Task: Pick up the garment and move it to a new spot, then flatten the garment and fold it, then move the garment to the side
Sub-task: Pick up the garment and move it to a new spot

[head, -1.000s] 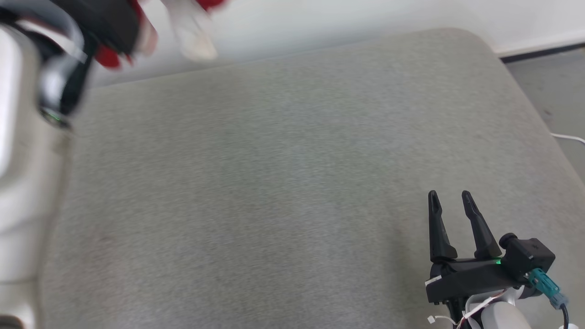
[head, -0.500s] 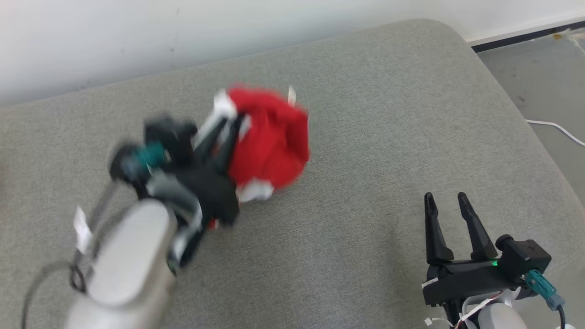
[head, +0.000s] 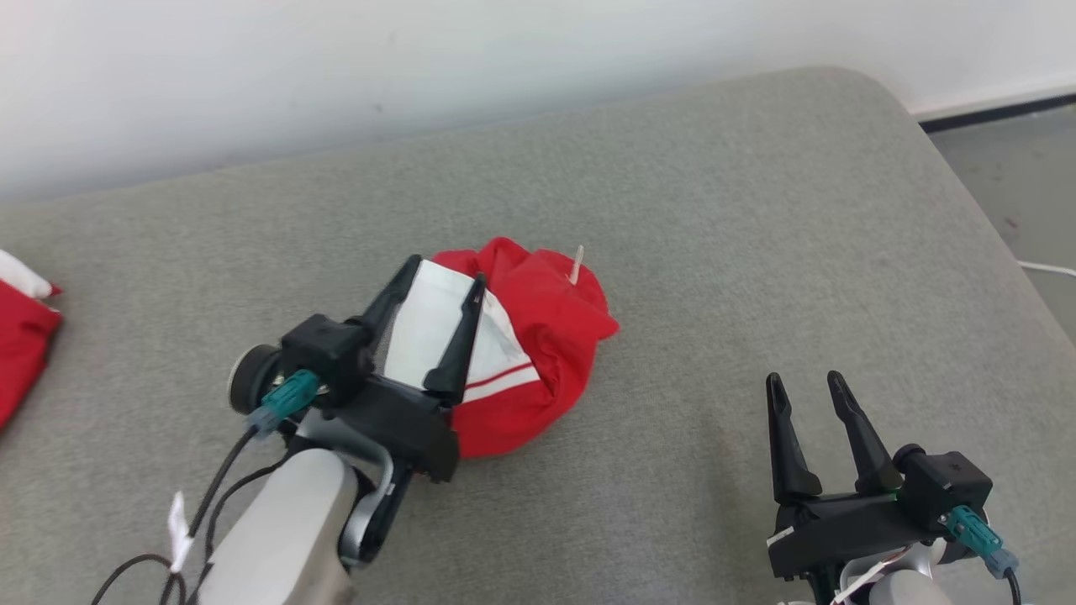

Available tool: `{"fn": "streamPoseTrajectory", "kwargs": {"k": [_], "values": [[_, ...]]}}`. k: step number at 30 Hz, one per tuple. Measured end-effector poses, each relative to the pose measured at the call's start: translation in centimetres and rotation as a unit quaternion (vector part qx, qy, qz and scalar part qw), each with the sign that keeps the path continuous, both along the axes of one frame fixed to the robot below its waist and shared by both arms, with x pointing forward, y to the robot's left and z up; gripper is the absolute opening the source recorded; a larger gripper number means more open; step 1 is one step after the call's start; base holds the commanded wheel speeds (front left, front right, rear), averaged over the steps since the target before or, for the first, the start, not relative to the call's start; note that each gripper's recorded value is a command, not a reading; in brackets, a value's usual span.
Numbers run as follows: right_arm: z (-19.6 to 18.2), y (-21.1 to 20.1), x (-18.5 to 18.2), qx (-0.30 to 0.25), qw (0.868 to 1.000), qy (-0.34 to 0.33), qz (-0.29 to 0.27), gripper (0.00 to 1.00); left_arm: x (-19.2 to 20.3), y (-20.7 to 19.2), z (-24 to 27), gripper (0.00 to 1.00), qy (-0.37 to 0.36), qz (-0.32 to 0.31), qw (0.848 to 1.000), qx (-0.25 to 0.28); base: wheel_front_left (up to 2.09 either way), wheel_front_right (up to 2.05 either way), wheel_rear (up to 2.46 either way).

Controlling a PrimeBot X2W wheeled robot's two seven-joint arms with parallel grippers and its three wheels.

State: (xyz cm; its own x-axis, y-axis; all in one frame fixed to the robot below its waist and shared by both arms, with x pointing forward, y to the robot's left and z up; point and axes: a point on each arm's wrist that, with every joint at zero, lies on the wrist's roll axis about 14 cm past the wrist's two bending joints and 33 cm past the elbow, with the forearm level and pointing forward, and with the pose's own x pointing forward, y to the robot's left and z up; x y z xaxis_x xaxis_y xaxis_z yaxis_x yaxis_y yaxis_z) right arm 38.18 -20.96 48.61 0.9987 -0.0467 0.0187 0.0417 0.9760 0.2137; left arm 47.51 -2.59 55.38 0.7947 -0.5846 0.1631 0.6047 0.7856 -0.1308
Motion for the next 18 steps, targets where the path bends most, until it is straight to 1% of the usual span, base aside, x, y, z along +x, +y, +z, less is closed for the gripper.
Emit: {"fn": "streamPoseTrajectory", "kwargs": {"k": [3, 8, 13, 18], "values": [[0.3, 0.9, 0.2, -0.003, 1.0, -0.005, 0.013, 1.0, 0.1, 2.7, 1.2, 1.0, -0.019, 0.04, 0.999, -0.004, 0.0, 0.0, 0.0], [0.9, 2.4, 0.4, -0.008, 0.999, -0.015, 0.037, 1.0, -0.3, 9.0, 2.4, 1.0, -0.039, 0.121, 0.992, -0.001, 0.0, 0.0, 0.0], [2.1, 4.1, 0.7, -0.014, 0.998, -0.032, 0.061, 1.0, -2.1, 15.6, 3.3, 1.0, -0.056, 0.209, 0.976, 0.0, 0.0, 0.0, 0.0], [2.8, 5.2, 0.5, -0.019, 0.996, -0.043, 0.079, 1.0, -5.2, 20.4, 3.3, 1.0, -0.067, 0.268, 0.961, 0.012, 0.0, 0.0, 0.0]]}}
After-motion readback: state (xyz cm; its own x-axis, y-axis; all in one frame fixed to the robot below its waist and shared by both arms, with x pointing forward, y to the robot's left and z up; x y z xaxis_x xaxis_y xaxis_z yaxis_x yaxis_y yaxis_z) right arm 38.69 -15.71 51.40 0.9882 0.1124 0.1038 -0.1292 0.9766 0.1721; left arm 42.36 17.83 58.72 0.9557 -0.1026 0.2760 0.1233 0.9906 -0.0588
